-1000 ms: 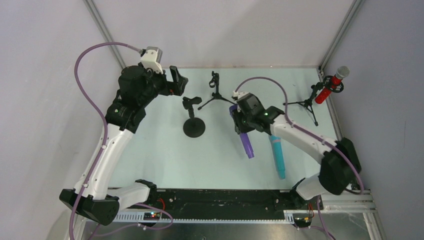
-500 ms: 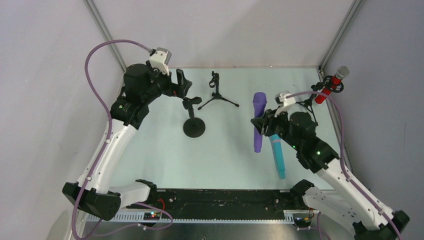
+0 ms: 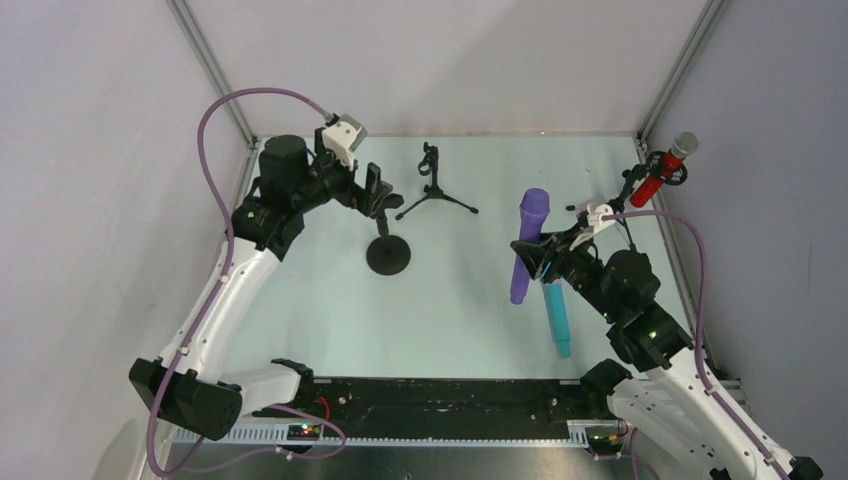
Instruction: Attach the microphones to the stand
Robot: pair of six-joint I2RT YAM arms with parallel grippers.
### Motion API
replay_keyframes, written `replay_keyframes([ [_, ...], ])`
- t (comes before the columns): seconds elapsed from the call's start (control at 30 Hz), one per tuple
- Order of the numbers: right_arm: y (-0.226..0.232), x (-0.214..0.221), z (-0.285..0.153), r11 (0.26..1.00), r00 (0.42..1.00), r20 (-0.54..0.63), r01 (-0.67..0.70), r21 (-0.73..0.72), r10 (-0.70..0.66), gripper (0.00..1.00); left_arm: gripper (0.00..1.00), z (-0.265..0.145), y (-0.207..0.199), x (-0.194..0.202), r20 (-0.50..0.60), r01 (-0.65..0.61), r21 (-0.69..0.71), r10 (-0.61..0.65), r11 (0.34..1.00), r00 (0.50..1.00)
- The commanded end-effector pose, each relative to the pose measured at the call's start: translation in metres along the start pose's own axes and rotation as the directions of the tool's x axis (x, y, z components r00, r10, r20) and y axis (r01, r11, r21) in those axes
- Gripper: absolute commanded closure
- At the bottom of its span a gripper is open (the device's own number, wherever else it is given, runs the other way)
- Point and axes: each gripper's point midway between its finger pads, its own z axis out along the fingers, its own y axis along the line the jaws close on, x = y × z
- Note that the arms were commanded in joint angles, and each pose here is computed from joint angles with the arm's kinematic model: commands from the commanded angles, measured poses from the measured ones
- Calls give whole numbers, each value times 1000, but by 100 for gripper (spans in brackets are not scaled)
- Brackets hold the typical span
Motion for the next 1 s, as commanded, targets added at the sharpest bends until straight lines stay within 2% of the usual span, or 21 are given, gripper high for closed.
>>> replay_keyframes([
  [0.0, 3, -8, -2, 999, 999, 38, 24, -24, -23, 100, 2, -17, -6, -10, 72, -180, 28, 177, 983, 982],
  [0.1, 1, -4, -3, 1000, 999, 25, 23, -20, -22, 100, 2, -18, -11, 5, 61, -274, 63, 270, 960, 961],
  [0.3, 1, -2, -7, 1000, 999, 37, 8, -23, -7, 100, 2, -11, -6, 34, -19, -338, 84, 341, 937, 940],
  [0.63, -2, 4, -10, 1000, 999, 32, -13, -23, 14, 100, 2, 28, 4, 65, -158, -320, 177, 348, 931, 924],
  [0.97, -7, 9, -10, 1000, 1000, 16, -19, -10, 19, 100, 2, 55, 15, 84, -288, -345, 149, 375, 927, 881],
])
